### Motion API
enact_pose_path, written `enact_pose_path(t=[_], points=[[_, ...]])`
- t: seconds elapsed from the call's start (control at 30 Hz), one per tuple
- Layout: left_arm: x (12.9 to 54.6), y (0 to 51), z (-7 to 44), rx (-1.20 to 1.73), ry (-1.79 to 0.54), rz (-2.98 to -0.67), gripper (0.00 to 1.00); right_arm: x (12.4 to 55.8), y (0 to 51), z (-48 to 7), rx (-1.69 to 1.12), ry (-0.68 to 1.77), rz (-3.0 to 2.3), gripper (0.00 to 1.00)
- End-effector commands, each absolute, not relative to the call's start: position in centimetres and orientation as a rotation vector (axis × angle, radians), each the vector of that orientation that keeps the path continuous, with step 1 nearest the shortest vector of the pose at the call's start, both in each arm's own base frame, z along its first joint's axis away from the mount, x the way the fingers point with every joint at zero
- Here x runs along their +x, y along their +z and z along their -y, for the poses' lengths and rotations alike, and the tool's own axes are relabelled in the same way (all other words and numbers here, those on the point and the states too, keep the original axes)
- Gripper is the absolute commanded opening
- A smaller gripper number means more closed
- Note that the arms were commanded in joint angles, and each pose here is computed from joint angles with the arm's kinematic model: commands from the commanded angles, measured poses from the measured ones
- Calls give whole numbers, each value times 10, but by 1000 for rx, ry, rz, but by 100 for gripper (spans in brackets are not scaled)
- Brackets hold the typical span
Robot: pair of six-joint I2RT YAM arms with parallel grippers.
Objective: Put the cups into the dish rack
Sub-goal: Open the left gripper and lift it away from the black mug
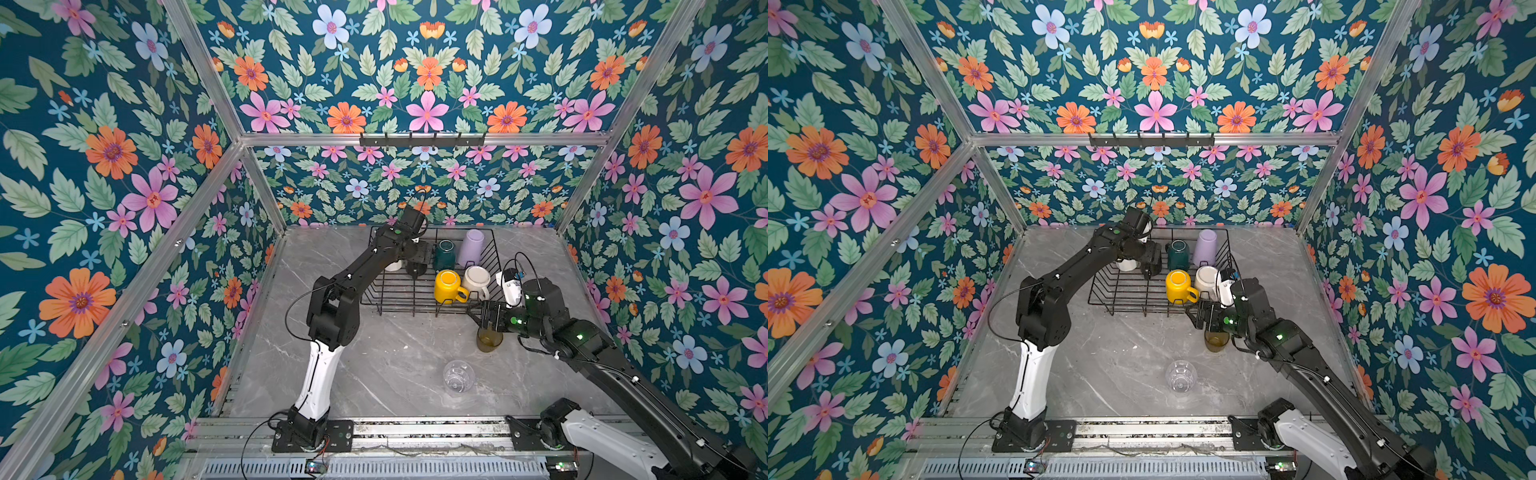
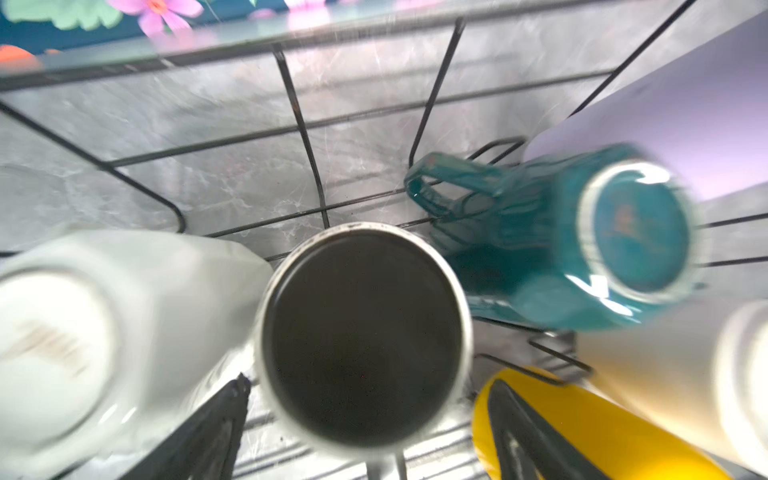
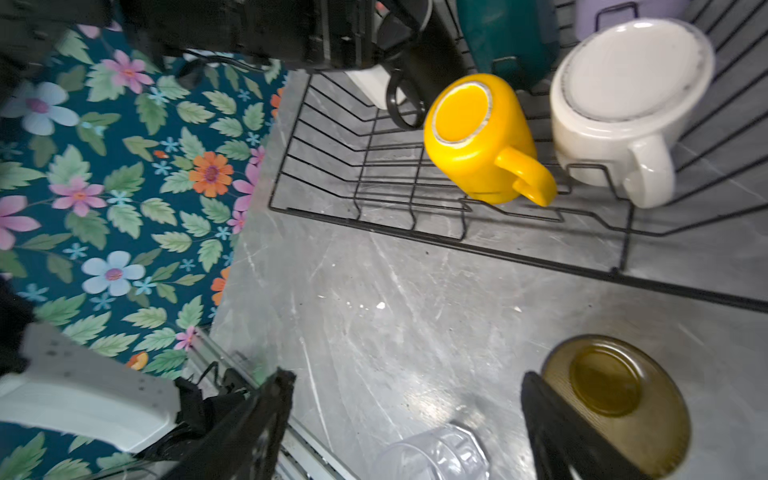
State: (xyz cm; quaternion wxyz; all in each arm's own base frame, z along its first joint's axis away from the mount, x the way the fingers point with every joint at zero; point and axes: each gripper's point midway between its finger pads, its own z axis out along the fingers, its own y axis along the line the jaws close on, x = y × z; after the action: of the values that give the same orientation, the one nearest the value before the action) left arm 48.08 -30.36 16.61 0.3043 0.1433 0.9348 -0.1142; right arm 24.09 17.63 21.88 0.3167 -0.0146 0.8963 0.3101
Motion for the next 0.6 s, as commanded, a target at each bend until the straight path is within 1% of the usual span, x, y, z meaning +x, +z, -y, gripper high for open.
enact_pose_path(t=[0.0,0.3,0.43,0.57], points=[[484,202,306,339,-372,-2375,92,234,194,-150,21,621,-2468,81],[457,298,290,238,-526,-2105,93,226,160,-136,104,523,-2568,69],[431,337,270,178,-580,-1971,93,228,143,-128,139,445,-2606,65],[396,359,241,112,-611,-1863,94,232,130,-120,199,429,-2620,60]])
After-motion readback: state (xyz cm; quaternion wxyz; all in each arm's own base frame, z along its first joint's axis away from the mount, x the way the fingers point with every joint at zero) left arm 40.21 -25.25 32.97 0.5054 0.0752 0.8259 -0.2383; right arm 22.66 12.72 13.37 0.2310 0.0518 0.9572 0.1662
